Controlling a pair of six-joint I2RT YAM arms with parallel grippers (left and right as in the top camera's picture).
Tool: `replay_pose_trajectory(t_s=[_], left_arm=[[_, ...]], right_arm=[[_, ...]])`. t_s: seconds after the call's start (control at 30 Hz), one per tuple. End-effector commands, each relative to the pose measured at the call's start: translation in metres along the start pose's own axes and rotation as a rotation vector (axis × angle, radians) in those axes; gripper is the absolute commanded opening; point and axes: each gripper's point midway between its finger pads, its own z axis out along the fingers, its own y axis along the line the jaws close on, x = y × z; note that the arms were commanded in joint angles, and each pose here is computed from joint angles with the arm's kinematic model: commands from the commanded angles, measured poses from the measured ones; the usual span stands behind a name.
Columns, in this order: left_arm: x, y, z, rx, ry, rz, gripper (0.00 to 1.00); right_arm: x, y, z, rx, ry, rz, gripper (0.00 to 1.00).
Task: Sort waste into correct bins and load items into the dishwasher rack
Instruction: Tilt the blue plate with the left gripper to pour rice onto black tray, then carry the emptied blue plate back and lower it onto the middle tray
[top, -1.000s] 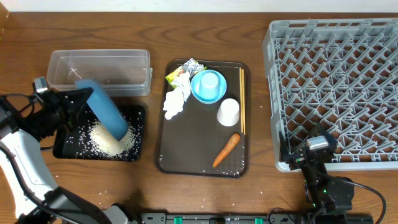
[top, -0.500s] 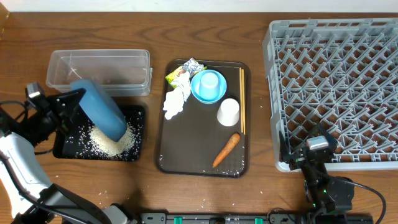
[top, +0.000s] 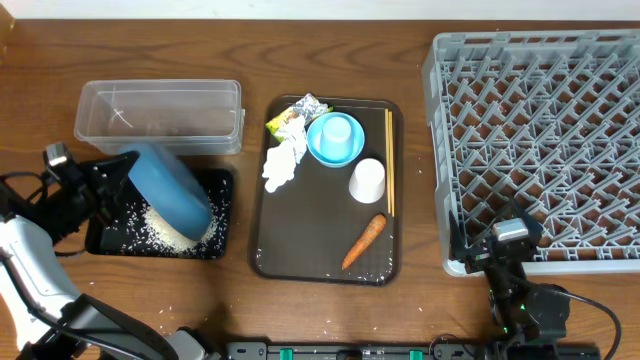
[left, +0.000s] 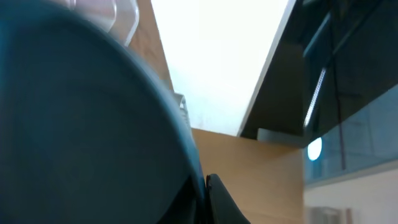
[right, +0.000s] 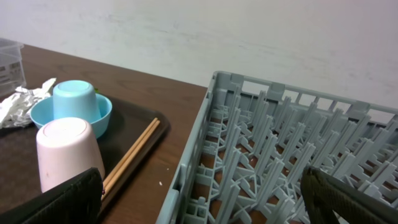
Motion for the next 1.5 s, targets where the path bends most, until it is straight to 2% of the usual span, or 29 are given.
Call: replay_pose_trajectory(t_s=[0.0, 0.07, 0.17, 0.23, 0.27, 0.33, 0.4, 0.57, 0.77, 1.03, 1.23, 1.47], left_arm=[[0.004, -0.009, -0.003, 0.063, 0.013, 0.011, 0.06], [0.002, -0.012, -0.004, 0.075, 0.008, 0.115, 0.06], [0.004, -0.003, -0.003, 0.029, 0.006, 0.030, 0.06], [0.000, 0.002, -0.003, -0.008, -0.008, 0.072, 0.06], [-0.003, 0.011, -0.004, -0.059, -0.022, 0.034, 0.06], [0.004, 0.009, -0.003, -0.043, -0.007, -0.024, 0.06], [0.006, 0.002, -0.003, -0.003, 0.001, 0.045, 0.06], [0.028, -0.002, 0.000, -0.014, 0.038, -0.018, 0.06], [0.067, -0.020, 0.012, -0.095, 0.094, 0.174, 0.06], [0.122, -0.001, 0.029, -0.488, 0.130, 0.468, 0.06], [0.174, -0.012, 0.061, -0.494, 0.251, 0.702, 0.06], [0.206, 0.022, 0.095, -0.669, 0.320, 0.792, 0.07]], right_arm=[[0.001, -0.003, 0.000, 0.013, 0.001, -0.007, 0.99], [0.001, -0.003, 0.000, 0.013, 0.002, -0.007, 0.99], [0.001, -0.003, 0.000, 0.013, 0.001, -0.007, 0.99], [0.001, -0.003, 0.000, 0.013, 0.001, -0.007, 0.99], [0.001, -0.003, 0.000, 0.013, 0.001, -0.007, 0.99], [0.001, -0.003, 0.000, 0.013, 0.001, -0.007, 0.99], [0.001, -0.003, 0.000, 0.013, 0.001, -0.007, 0.99], [0.001, -0.003, 0.000, 0.013, 0.001, -0.007, 0.99], [0.001, -0.003, 0.000, 0.013, 0.001, -0.007, 0.99], [0.001, -0.003, 0.000, 0.013, 0.001, -0.007, 0.99], [0.001, -0.003, 0.000, 0.013, 0.001, -0.007, 0.99], [0.001, -0.003, 0.000, 0.013, 0.002, -0.007, 0.99]])
